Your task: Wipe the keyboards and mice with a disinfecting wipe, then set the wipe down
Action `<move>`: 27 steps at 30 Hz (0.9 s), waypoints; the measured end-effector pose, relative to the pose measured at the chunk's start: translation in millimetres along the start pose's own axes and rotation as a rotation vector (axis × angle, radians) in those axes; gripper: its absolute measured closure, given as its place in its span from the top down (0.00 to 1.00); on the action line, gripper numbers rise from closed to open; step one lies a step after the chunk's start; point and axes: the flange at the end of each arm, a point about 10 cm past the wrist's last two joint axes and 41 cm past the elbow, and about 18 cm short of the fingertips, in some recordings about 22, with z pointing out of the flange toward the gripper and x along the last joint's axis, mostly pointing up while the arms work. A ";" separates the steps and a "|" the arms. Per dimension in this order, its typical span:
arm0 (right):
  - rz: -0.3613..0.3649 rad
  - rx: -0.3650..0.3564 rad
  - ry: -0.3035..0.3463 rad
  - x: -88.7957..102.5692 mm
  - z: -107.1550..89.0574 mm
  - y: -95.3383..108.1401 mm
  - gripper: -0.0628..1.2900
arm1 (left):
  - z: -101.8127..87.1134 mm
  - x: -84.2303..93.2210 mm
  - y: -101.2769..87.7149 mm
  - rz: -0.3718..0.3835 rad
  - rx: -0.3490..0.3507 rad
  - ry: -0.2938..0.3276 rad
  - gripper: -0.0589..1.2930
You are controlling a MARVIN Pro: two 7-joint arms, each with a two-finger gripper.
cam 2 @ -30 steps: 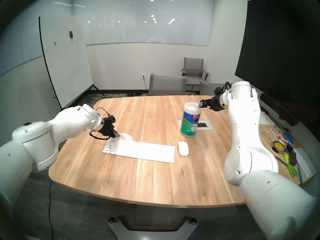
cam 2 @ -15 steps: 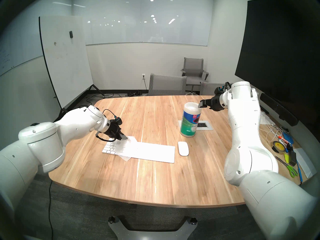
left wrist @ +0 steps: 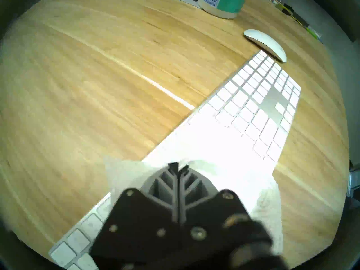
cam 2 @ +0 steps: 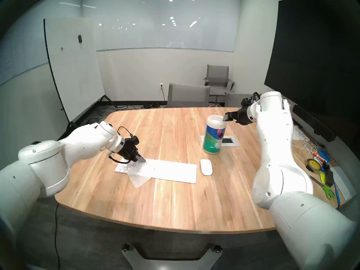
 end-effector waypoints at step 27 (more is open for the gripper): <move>0.000 0.000 0.000 -0.1 0.1 0.1 0.95 | 9.0 -18.0 48.3 0.000 -0.087 -0.018 0.03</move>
